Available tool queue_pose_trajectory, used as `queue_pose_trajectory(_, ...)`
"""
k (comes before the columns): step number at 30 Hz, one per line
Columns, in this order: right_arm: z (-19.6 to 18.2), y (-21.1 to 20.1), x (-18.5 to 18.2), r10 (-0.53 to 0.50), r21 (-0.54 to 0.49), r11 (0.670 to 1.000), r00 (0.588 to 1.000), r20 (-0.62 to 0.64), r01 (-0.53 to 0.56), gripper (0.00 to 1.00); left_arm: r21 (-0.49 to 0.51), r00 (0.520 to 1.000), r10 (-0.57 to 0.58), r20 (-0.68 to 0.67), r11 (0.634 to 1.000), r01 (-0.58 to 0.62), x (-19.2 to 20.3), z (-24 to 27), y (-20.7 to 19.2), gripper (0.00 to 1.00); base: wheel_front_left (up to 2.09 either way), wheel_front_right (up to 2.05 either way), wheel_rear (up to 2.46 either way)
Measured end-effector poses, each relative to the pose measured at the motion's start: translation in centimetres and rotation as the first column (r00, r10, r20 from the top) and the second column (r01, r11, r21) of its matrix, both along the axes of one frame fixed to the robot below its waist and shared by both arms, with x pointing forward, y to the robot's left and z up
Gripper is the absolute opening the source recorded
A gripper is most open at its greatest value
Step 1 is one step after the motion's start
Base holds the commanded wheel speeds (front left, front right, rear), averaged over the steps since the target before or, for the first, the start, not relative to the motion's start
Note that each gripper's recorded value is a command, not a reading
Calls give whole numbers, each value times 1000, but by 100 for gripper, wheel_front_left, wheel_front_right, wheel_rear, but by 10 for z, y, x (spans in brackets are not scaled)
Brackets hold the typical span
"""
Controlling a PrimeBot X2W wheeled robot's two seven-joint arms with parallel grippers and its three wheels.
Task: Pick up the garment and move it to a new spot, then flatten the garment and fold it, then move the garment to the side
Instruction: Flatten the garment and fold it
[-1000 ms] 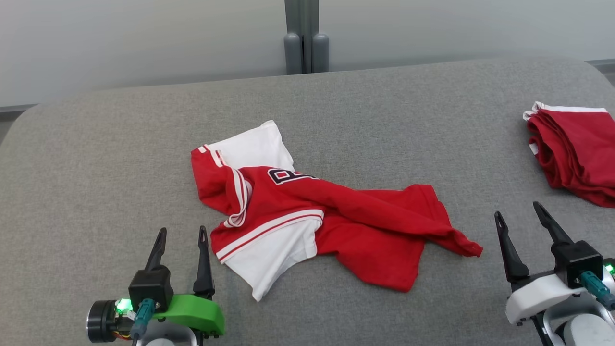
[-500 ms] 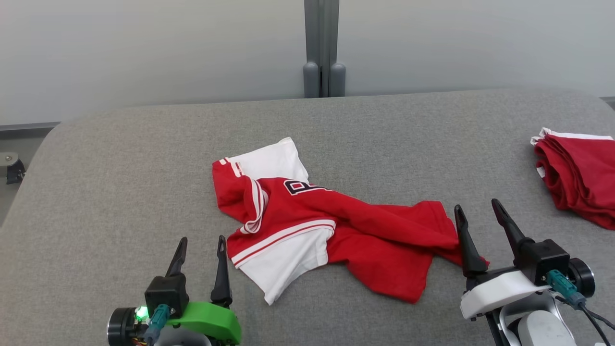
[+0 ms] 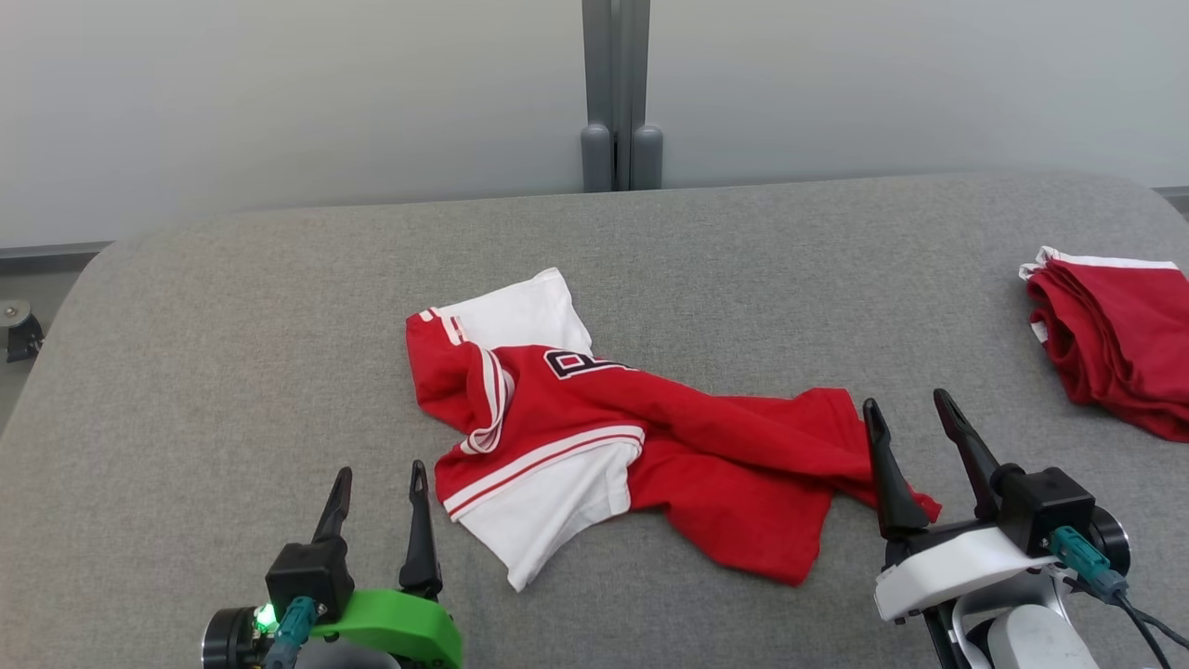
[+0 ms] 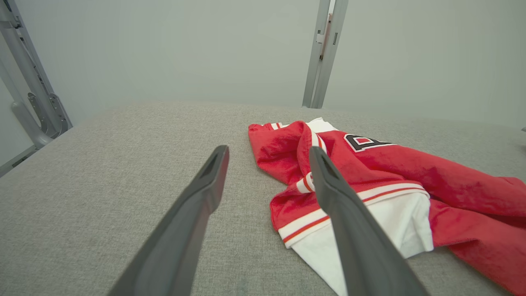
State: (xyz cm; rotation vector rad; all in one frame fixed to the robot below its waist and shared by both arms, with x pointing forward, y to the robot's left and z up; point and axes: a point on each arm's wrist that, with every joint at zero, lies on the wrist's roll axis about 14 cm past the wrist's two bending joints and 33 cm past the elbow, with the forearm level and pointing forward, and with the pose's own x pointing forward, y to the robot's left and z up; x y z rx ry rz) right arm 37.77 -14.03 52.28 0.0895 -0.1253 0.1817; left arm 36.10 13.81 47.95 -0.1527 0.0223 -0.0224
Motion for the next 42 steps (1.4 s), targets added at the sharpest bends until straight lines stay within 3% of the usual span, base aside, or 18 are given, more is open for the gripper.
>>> queue_pose_trajectory(8,-2,-3,2,-8,7,1000,1000,-7,8,100,-13,1000,-1,-22,1000,1,-2,-7,0,100,0,0,0)
queue_pose_trajectory(18,-11,-13,4,-39,-1,999,999,-33,39,100,-248,933,-235,-273,954,168,-37,-67,-62,100,0,0,0)
queue_pose_trajectory(24,-15,-20,5,-59,-3,998,997,-44,59,100,-270,895,-293,-336,940,206,-41,-83,-82,100,0,0,0)
queue_pose_trajectory(34,-24,-39,5,-115,-8,993,991,-69,115,100,-303,872,-280,-401,939,162,-33,-103,-86,96,0,0,0)
queue_pose_trajectory(36,-25,-41,5,-121,-9,993,990,-72,120,100,-316,874,-281,-395,936,158,-30,-102,-88,91,0,0,0)
queue_pose_trajectory(37,-25,-42,5,-123,-9,992,990,-74,123,100,-321,878,-280,-389,934,156,-28,-101,-88,81,0,0,0)
queue_pose_trajectory(38,-26,-42,5,-125,-10,992,989,-75,125,100,-328,880,-281,-384,932,154,-27,-100,-89,59,0,0,0)
queue_pose_trajectory(39,-26,-43,5,-127,-10,992,989,-76,126,100,-333,883,-278,-378,931,151,-25,-99,-89,45,0,0,0)
queue_pose_trajectory(40,-26,-43,5,-127,-10,992,989,-76,127,100,-338,885,-278,-375,929,149,-25,-98,-89,39,0,0,0)
queue_pose_trajectory(41,-26,-43,5,-127,-10,992,989,-76,127,100,-347,886,-280,-370,926,148,-24,-97,-90,22,0,0,0)
queue_pose_trajectory(42,-26,-43,5,-127,-10,992,989,-77,127,100,-354,887,-279,-368,924,144,-24,-97,-90,11,0,0,0)
